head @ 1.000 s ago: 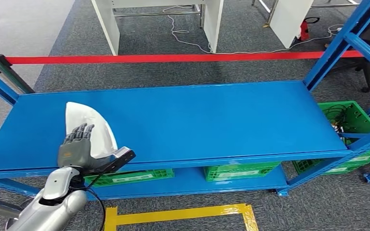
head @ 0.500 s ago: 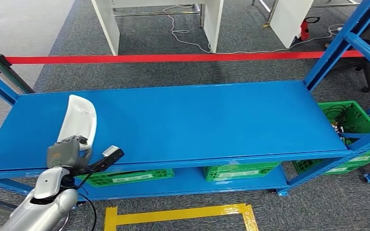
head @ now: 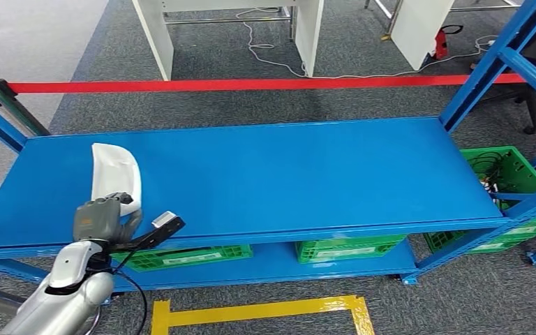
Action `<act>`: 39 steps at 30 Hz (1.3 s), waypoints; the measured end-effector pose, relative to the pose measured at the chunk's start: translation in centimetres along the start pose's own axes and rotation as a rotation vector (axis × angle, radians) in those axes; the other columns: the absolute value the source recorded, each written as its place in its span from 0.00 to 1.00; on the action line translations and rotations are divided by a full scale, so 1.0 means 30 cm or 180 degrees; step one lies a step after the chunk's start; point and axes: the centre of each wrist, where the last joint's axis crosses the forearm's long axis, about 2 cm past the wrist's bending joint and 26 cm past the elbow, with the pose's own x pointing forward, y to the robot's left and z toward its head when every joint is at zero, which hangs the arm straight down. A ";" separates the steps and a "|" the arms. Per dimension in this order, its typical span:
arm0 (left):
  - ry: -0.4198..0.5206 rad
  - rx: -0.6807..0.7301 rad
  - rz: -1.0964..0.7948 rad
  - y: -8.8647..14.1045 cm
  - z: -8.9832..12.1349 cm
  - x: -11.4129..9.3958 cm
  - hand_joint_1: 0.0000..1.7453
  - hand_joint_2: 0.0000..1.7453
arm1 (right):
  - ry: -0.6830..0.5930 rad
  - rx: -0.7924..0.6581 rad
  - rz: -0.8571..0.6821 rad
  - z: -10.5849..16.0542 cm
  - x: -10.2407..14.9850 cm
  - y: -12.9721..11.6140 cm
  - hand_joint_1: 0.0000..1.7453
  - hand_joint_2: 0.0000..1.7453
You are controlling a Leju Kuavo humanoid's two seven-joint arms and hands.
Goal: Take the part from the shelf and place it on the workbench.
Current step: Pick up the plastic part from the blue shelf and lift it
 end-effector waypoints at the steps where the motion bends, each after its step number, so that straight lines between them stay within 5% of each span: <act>1: -0.0026 0.0007 0.0024 -0.003 0.004 -0.001 1.00 1.00 | 0.0002 -0.0004 0.0000 0.001 -0.001 -0.001 0.00 1.00; 18: -0.0164 0.0089 0.0257 -0.015 0.044 -0.006 1.00 1.00 | 0.0011 -0.0009 0.0008 0.009 -0.010 -0.001 0.00 1.00; 27: -0.0904 0.0217 0.3184 0.042 0.251 0.002 1.00 1.00 | -0.0108 -0.0175 0.0156 0.021 -0.015 0.013 0.00 1.00; 39: -0.0993 0.0620 0.3878 0.094 0.384 -0.005 1.00 1.00 | -0.0438 -0.0256 0.0405 0.002 0.009 0.011 0.00 1.00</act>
